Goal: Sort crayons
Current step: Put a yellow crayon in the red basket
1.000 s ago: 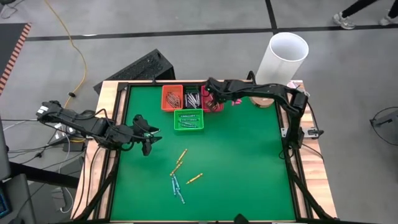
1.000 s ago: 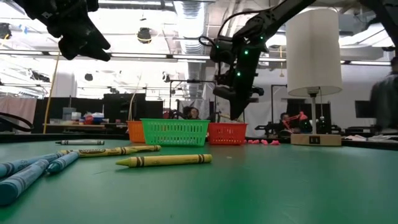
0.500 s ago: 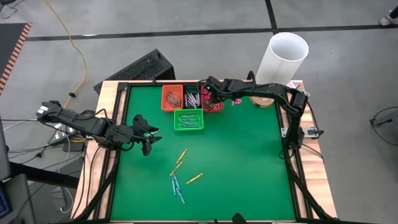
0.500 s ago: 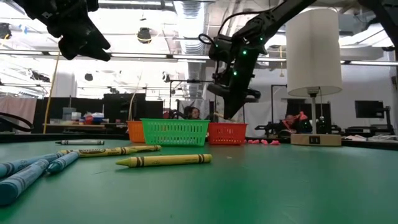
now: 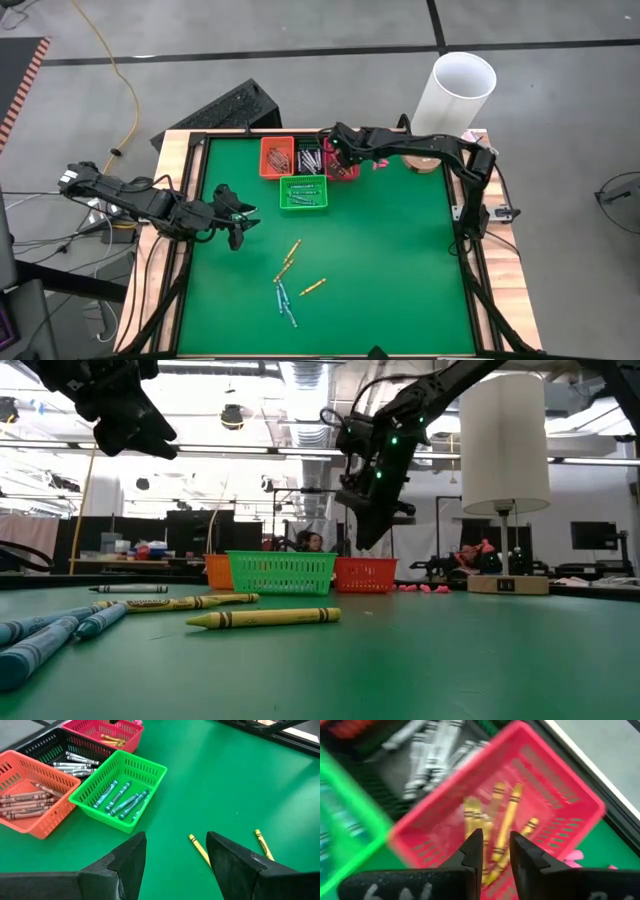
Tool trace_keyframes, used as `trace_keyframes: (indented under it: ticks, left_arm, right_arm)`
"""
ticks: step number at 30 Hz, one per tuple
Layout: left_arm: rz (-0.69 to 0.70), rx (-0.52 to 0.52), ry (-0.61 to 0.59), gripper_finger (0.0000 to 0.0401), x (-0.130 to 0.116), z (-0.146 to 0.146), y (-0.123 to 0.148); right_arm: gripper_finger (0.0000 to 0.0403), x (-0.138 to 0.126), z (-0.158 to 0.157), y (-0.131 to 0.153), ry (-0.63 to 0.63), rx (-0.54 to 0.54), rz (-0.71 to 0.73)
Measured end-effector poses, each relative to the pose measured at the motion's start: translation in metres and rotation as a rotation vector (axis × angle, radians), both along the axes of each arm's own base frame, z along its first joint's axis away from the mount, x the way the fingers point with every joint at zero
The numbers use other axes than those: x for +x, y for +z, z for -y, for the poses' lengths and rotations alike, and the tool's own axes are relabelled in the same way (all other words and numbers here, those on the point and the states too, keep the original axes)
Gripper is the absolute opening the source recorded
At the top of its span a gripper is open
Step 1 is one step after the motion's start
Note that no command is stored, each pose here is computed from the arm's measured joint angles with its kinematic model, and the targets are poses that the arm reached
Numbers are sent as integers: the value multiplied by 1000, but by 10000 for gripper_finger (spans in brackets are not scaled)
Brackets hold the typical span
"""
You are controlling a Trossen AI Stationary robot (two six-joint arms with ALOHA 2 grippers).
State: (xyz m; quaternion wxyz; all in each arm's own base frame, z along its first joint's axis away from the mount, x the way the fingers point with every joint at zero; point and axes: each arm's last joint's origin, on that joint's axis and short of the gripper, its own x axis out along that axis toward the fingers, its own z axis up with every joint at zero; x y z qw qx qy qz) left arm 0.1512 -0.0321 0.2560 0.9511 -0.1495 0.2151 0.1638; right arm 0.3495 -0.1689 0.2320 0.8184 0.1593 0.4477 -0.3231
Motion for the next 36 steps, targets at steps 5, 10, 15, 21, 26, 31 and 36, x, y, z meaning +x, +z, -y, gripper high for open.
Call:
trace_keyframes:
  ticks: [5,10,15,21,26,31,36]
  left_arm:
    - [-3,8,-3,197,0,0,0]
    - [0,8,2,197,0,0,0]
    - [3,1,9,197,0,0,0]
    - [9,-3,10,197,0,0,1]
    - [13,-3,12,197,0,0,1]
    - [13,-3,13,197,0,0,1]
    - [14,-5,14,197,0,0,1]
  right_arm:
    - [91,6,-30,22,227,1,58]
    - [91,19,-81,34,505,12,116]
    - [91,31,-152,33,772,76,157]
    - [91,32,-239,38,1006,0,220]
    - [91,30,-292,52,1059,-166,368]
    - [92,26,-319,61,1077,-237,480]
    - [92,30,-329,54,1071,-225,501]
